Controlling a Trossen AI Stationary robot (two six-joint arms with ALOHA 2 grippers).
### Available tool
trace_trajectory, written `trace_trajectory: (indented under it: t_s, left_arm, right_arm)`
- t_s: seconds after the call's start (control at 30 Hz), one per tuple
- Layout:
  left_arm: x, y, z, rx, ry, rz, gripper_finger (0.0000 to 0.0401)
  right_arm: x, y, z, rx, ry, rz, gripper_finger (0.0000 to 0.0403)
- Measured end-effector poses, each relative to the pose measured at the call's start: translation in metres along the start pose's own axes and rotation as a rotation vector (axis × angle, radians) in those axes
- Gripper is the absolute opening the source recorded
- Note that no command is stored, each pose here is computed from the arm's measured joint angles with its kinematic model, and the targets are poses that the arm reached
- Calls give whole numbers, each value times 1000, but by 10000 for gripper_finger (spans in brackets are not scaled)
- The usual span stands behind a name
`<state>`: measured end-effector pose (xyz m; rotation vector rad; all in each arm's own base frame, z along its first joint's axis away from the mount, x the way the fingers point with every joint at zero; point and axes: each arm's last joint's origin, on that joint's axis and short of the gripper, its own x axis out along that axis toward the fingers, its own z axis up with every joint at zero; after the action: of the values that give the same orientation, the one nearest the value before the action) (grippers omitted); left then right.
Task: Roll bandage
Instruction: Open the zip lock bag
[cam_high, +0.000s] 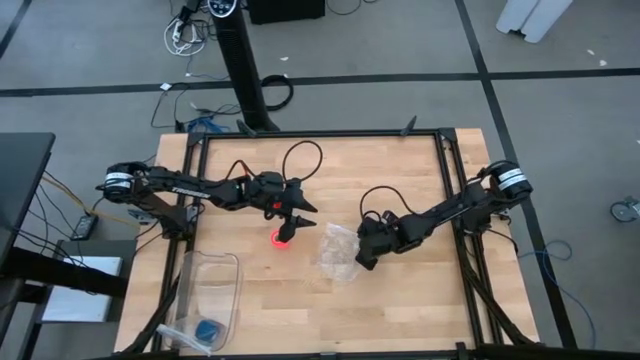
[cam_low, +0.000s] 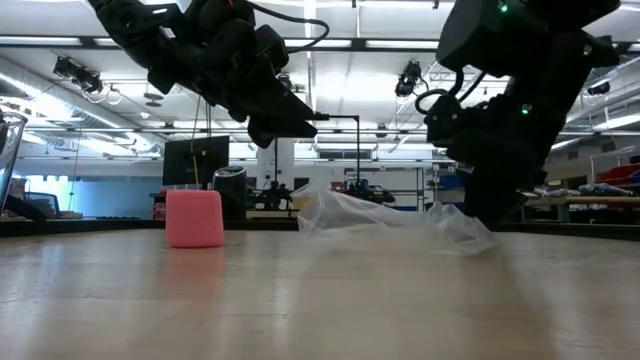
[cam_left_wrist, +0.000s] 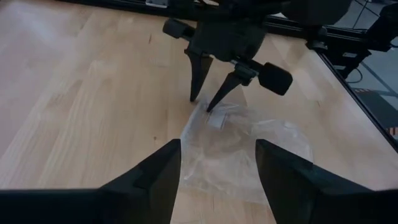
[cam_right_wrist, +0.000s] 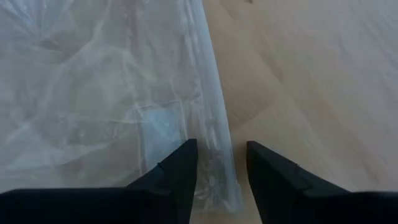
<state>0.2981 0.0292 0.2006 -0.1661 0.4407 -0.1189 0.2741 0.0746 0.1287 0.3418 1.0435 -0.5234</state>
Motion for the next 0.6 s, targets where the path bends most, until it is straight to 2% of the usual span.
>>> trace_trajectory:
  t_s: [0.13,0.3,0.6]
  left_arm:
    - [0,0,0,1,-2,-2,214]
    - [0,0,0,1,-4,15,214]
    - [0,0,4,-16,-43,17,214]
  right_arm:
    - [-1,0,2,-15,6,15,109]
    - [-11,-2,4,-52,-32,15,15]
    - [-43,0,5,-128,-227,-35,3]
